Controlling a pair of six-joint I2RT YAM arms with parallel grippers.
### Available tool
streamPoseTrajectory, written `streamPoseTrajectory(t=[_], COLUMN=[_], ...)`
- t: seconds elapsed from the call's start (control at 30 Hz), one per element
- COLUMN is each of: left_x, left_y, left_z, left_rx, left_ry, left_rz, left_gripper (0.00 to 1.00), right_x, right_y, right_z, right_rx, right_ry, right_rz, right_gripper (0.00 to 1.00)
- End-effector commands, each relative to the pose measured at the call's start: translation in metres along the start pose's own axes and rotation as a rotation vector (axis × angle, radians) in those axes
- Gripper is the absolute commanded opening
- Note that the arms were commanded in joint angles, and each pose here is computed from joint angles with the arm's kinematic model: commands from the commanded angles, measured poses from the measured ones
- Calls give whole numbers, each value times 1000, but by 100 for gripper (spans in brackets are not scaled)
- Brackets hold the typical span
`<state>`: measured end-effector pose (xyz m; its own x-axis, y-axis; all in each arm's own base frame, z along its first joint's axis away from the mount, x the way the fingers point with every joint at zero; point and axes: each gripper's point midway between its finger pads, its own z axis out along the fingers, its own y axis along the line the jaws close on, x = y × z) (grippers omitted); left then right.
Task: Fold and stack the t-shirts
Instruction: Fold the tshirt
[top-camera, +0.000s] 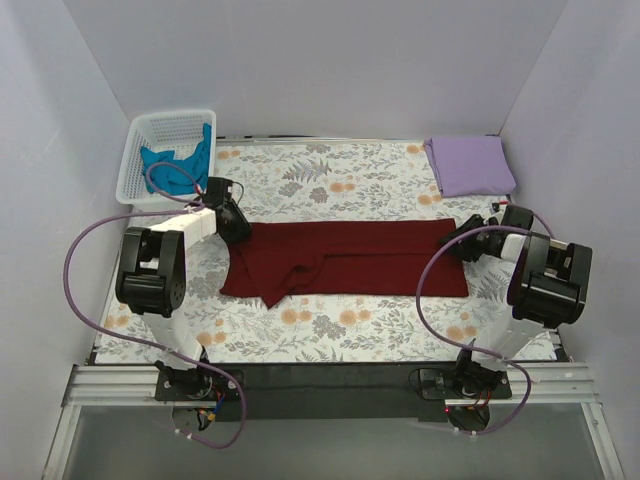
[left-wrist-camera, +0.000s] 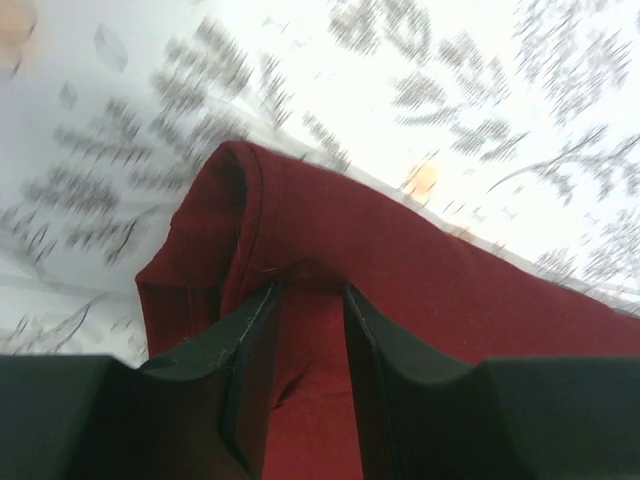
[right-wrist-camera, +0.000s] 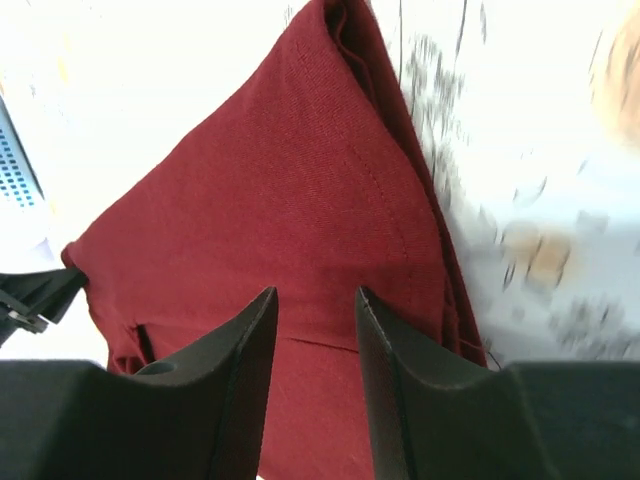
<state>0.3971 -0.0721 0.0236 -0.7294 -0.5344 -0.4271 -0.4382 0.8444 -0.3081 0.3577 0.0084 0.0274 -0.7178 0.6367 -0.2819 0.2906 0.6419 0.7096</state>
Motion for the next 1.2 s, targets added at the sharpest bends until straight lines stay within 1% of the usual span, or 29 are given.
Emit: streamPoseTrajectory(t=[0.0, 0.1, 0.13, 0.17, 0.2, 0.23, 0.27, 0.3, 0.33, 0.37, 0.4, 0.43, 0.47, 0.5, 0.53, 0.57, 0.6, 0.63, 0.67, 0.73, 0.77, 0.9, 1.0, 1.07, 1.1, 1.17], left_x=[-22, -32, -38, -41, -42, -41, -38, -33, -26, -10, 4, 17, 37, 53, 63, 81, 92, 97, 104, 121, 126, 149, 156, 156, 157, 157], left_y=[-1, -15, -23, -23, -26, -30, -28, -26, -31, -23, -24, -21, -10, -7, -4, 8, 8, 7, 9, 15, 15, 27, 30, 29, 29, 28], left_z=[9, -7, -23, -32, -42, -62, -72, -80, -100, -102, -108, -120, -117, -119, -127, -123, -125, -131, -132, -131, -130, -118, -114, -113, -112, -111], left_rx=[-28, 15, 41, 38, 46, 66, 63, 62, 86, 70, 69, 81, 60, 62, 78, 63, 80, 108, 115, 121, 119, 81, 66, 63, 60, 56], left_ry=[-34, -59, -90, -116, -136, -165, -179, -184, -202, -181, -174, -162, -126, -96, -78, -42, -14, -8, 8, 41, 52, 114, 136, 131, 131, 134], left_rz=[22, 34, 44, 47, 48, 54, 51, 47, 47, 48, 62, 40, 36, 35, -4, -13, -26, -43, -78, -91, -105, -133, -138, -132, -130, -126], left_gripper=[31, 42, 47, 48, 50, 52, 54, 55, 56, 56, 57, 57, 57, 58, 58, 58, 58, 58, 59, 59, 59, 59, 54, 47, 46, 46], right_x=[-36, -43, -45, -42, -33, -25, -16, 4, 10, 29, 50, 68, 86, 111, 123, 151, 159, 168, 189, 201, 218, 240, 258, 269, 274, 280], right_y=[-21, 5, 20, 29, 42, 54, 64, 80, 92, 95, 113, 122, 125, 143, 150, 160, 166, 170, 184, 191, 198, 220, 225, 235, 234, 245], right_z=[6, -1, -9, -12, -12, -19, -21, -17, -23, -21, -23, -20, -17, -17, -16, -14, -13, -11, -12, -4, -4, 13, 24, 27, 34, 38], right_rx=[97, 30, 8, -1, -17, -32, -44, -67, -75, -79, -115, -125, -138, -182, -204, -244, -240, -246, -278, -260, -272, -263, -255, -268, -254, -271], right_ry=[-91, -99, -111, -113, -99, -105, -99, -67, -89, -64, -41, -21, 2, 29, 38, 79, 73, 80, 108, 113, 145, 170, 207, 223, 233, 246], right_rz=[-51, -99, -132, -152, -186, -210, -212, -251, -284, -273, -313, -331, -305, -337, -334, -358, -323, -324, -355, -347, -368, -379, -379, -381, -380, -363], right_gripper=[44, 42, 42, 42, 42, 42, 42, 42, 42, 42, 42, 42, 42, 42, 42, 42, 43, 43, 43, 44, 44, 45, 44, 44, 44, 43])
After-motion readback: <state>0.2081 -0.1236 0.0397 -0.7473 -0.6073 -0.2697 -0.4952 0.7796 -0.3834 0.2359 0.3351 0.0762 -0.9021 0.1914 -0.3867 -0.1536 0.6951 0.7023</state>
